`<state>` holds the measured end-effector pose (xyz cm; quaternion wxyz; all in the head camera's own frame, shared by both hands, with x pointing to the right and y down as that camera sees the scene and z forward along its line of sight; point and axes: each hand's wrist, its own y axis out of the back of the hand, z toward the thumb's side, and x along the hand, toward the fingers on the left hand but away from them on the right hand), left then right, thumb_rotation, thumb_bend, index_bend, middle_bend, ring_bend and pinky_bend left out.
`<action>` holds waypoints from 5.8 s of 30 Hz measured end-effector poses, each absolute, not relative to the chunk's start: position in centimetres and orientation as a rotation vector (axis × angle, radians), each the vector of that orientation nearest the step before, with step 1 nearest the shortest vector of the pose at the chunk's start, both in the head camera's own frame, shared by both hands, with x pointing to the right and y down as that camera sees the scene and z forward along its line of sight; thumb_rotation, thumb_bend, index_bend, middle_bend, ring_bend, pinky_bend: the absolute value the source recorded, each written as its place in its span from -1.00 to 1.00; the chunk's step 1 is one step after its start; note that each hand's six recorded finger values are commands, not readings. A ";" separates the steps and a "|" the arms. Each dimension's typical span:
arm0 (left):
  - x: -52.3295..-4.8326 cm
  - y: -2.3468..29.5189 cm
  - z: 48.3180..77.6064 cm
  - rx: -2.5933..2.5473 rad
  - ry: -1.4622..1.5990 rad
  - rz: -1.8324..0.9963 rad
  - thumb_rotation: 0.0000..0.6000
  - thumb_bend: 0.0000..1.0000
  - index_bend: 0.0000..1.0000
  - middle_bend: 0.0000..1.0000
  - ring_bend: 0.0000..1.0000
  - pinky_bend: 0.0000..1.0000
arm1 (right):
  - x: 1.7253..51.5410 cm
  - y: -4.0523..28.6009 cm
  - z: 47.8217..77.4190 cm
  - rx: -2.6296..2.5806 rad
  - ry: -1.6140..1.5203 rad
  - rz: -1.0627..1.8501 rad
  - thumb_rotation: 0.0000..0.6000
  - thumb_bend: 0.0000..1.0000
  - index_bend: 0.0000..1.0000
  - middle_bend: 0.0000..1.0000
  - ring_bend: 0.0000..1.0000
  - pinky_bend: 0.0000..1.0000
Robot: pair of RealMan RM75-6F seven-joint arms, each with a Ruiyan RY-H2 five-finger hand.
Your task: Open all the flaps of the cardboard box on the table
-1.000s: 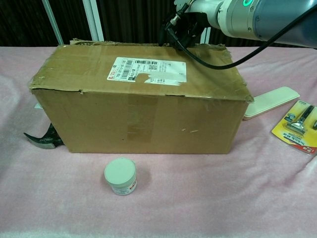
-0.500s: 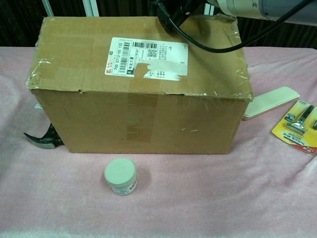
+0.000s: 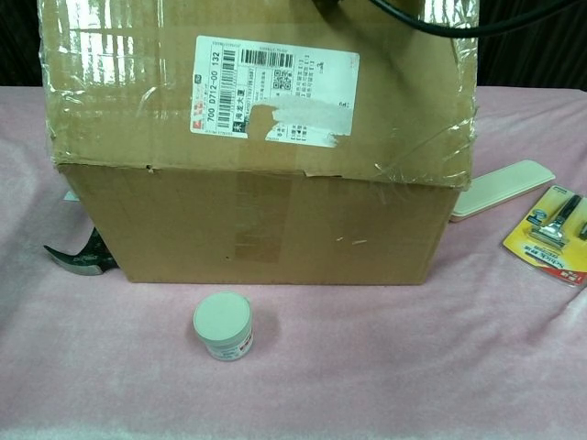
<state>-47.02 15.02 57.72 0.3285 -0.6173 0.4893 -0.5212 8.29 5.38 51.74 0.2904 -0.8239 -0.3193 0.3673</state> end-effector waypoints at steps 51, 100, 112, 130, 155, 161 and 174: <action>-46.9 15.2 57.6 -1.615 1.274 -1.355 1.00 -0.59 -1.00 -1.00 -1.00 -1.00 | 10.5 10.8 45.5 -2.290 -0.803 0.741 1.00 -0.22 -0.48 0.13 0.24 0.14; -46.5 15.5 57.6 -1.630 1.247 -1.341 1.00 -0.59 -1.00 -1.00 -1.00 -1.00 | 15.5 20.4 45.0 -2.455 -0.695 0.608 1.00 -0.37 -0.58 0.00 0.22 -0.06; -46.3 15.5 57.6 -1.630 1.235 -1.334 1.00 -0.59 -1.00 -1.00 -1.00 -1.00 | 18.0 19.8 45.3 -2.278 -0.791 0.738 0.98 -0.37 -0.59 -0.01 0.22 -0.08; -46.2 15.5 57.5 -1.624 1.238 -1.321 1.00 -0.59 -1.00 -1.00 -1.00 -1.00 | 19.8 21.9 43.0 -2.351 -0.857 0.675 0.92 -0.38 -0.59 -0.01 0.22 -0.08; -42.7 12.4 56.4 -1.701 0.978 -1.236 1.00 -0.52 -1.00 -1.00 -1.00 -1.00 | 25.0 16.8 44.9 -1.870 -0.964 1.043 1.00 -0.39 -0.87 -0.79 -0.77 -0.49; -37.7 9.1 56.1 -1.802 0.704 -1.189 1.00 -0.14 -0.99 -1.00 -1.00 -0.98 | 29.0 15.5 46.3 -1.666 -1.079 1.170 1.00 -0.39 -0.87 -0.79 -0.77 -0.49; -25.3 4.6 54.4 -1.820 0.204 -0.992 1.00 0.66 -0.74 -0.73 -0.82 -0.57 | 33.2 15.1 48.2 -1.624 -1.235 1.196 1.00 -0.38 -0.87 -0.79 -0.77 -0.49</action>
